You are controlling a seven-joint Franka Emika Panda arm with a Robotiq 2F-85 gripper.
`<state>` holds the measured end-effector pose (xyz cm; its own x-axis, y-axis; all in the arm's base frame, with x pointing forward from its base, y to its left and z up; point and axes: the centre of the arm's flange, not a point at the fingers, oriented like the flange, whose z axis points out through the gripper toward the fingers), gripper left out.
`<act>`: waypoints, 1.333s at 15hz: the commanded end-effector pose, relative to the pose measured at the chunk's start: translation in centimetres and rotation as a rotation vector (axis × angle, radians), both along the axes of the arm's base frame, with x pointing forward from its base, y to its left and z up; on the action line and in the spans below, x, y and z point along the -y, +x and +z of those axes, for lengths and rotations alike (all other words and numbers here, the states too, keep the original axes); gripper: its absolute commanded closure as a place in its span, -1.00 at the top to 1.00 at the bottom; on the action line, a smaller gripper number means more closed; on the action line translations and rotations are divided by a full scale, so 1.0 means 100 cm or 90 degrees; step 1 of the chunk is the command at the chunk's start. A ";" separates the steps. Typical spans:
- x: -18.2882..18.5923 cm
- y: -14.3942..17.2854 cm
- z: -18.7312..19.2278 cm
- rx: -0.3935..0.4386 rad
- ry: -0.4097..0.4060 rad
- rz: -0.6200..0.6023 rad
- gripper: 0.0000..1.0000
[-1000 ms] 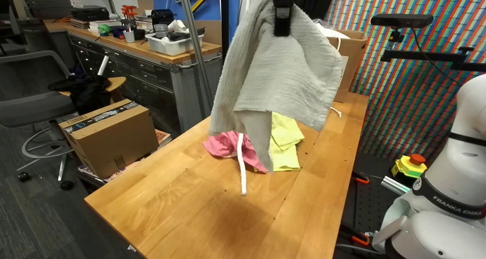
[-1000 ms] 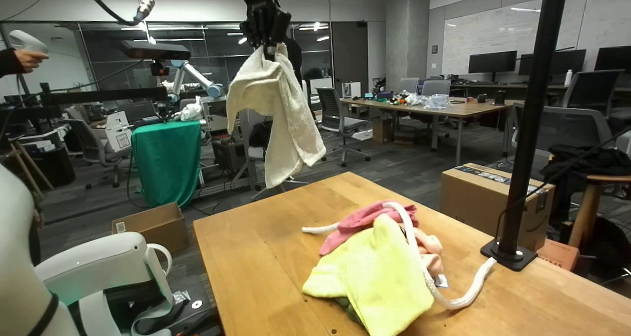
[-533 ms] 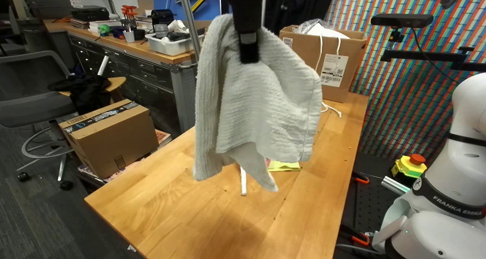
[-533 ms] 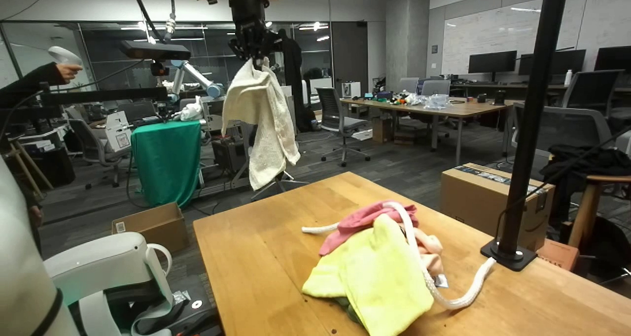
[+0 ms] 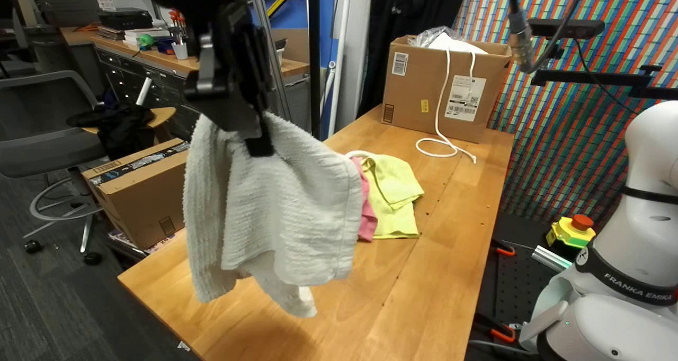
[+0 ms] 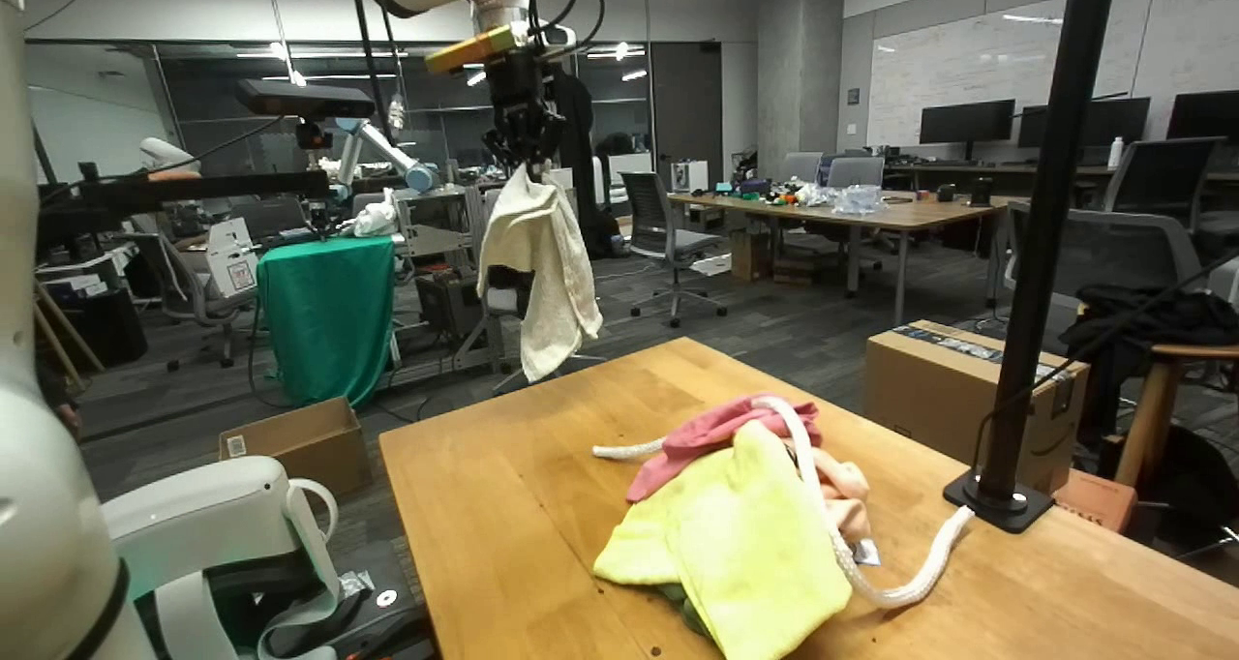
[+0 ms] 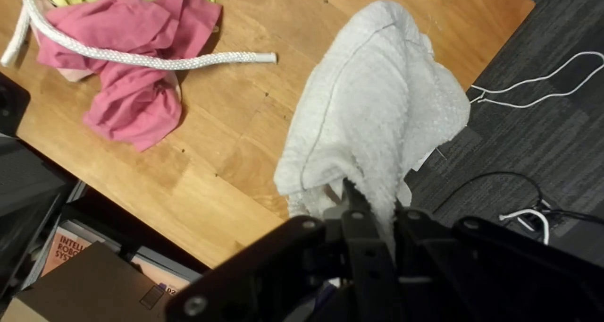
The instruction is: Separate the clothes and ropes
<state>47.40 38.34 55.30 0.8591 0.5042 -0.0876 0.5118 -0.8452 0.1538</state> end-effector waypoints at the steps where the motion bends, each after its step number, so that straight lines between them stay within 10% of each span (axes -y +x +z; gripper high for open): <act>1: -0.014 0.046 -0.008 0.017 0.016 -0.042 -0.92; 13: -0.011 0.114 -0.064 0.058 0.115 -0.142 -0.92; 14: -0.010 0.115 -0.067 0.060 0.113 -0.143 -0.84; 15: -0.009 0.116 -0.071 0.066 0.107 -0.144 -0.32; 20: 0.006 0.121 -0.078 0.091 0.086 -0.158 0.28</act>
